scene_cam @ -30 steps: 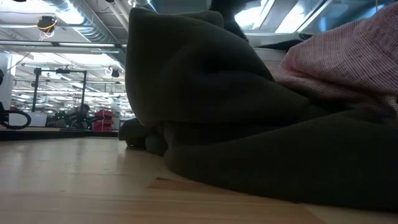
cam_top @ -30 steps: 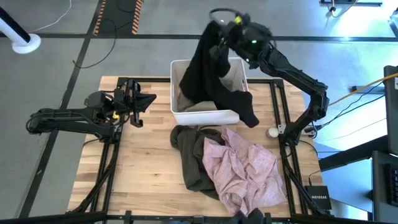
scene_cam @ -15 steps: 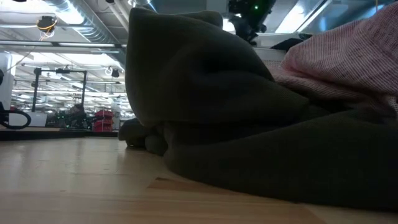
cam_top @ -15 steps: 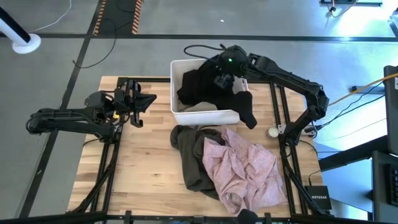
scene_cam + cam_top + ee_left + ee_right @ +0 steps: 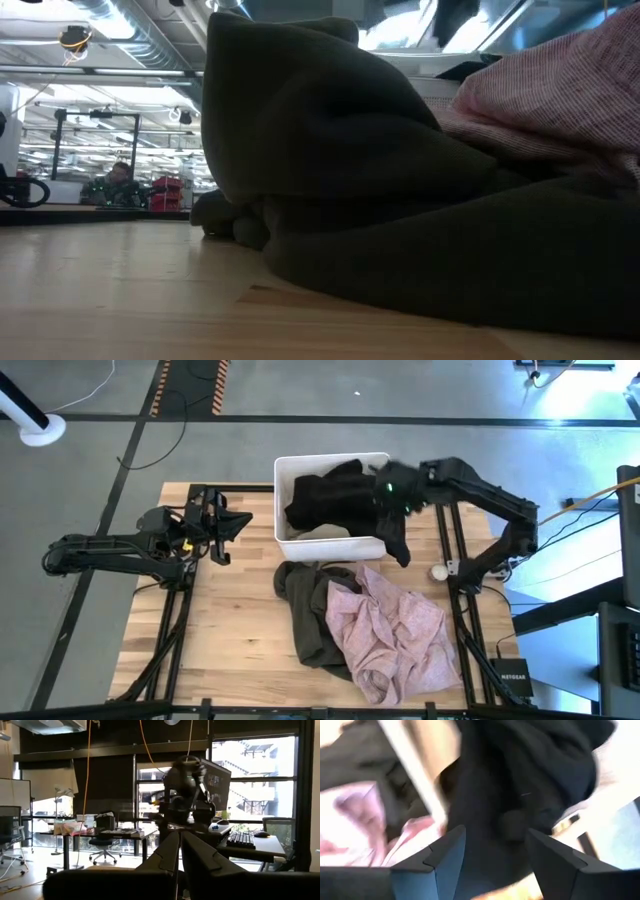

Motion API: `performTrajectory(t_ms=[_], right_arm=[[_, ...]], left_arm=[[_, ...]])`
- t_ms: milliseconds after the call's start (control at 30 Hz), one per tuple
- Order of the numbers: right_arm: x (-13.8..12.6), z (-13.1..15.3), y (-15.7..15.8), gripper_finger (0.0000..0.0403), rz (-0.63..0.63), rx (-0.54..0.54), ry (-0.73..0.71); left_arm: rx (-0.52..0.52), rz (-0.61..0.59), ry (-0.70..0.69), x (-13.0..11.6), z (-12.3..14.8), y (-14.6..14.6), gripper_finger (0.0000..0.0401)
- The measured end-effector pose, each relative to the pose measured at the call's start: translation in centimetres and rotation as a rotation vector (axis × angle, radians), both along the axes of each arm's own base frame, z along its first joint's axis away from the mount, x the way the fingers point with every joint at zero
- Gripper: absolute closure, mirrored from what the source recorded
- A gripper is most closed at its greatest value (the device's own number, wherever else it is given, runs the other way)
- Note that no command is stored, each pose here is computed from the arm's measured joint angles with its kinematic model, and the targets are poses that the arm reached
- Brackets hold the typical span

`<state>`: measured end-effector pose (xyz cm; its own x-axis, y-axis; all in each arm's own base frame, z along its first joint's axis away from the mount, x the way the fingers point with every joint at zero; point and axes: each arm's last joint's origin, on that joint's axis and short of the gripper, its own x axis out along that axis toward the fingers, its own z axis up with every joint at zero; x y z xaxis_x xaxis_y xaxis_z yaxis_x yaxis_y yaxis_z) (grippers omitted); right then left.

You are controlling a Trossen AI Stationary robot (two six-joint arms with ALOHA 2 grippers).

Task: Sort clothes
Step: Put the black shirt into the white laundry bin

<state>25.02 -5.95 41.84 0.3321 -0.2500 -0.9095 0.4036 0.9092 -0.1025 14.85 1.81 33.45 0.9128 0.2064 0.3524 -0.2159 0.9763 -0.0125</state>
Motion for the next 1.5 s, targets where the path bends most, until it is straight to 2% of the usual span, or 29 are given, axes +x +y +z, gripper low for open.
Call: performTrajectory(t_ms=[200,400,667,800,867,933,1067,1100,1200,1333,1500], right_arm=[[0.3,-0.6,5.4,0.0179,0.005,-0.08,0.028],[0.3,-5.0,9.0,0.0178,-0.006,-0.17,0.144],[-1.2,-11.3,10.5,0.0178,-0.094,-0.392,0.27],[-1.8,-13.1,10.4,0.0182,-0.103,-0.495,0.299],[-1.9,-13.6,10.3,0.0201,-0.101,-0.518,0.313],[-1.9,-13.6,10.3,0.0244,-0.098,-0.529,0.314],[-1.7,-13.0,10.3,0.0372,-0.057,-0.547,0.314],[-1.6,-12.7,10.3,0.0384,-0.04,-0.549,0.313],[-1.1,-11.0,10.4,0.0379,-0.032,-0.548,0.256],[-0.6,-7.7,10.5,0.0394,-0.001,-0.542,0.164],[-0.2,-3.2,9.9,0.0389,-0.009,-0.626,0.017]], left_arm=[[-0.008,-0.003,0.002,0.0,0.0,0.0,0.0386],[-0.011,-0.004,0.003,0.0,0.0,0.0,0.0386],[-0.006,-0.002,0.003,0.0,0.0,0.0,0.0386],[0.0,0.0,0.001,0.0,0.0,0.0,0.0386],[0.0,0.0,0.0,0.0,0.0,0.0,0.0386],[0.0,0.0,0.0,0.0,0.0,0.0,0.0386],[0.0,0.0,0.0,0.0,0.0,0.0,0.0386],[-0.001,0.0,0.0,0.0,0.0,0.0,0.0386],[-0.001,0.0,0.001,0.0,0.0,0.0,0.0386],[-0.001,0.0,0.0,0.0,0.0,0.0,0.0386],[-0.003,-0.001,-0.004,0.0,0.0,0.0,0.0386]])
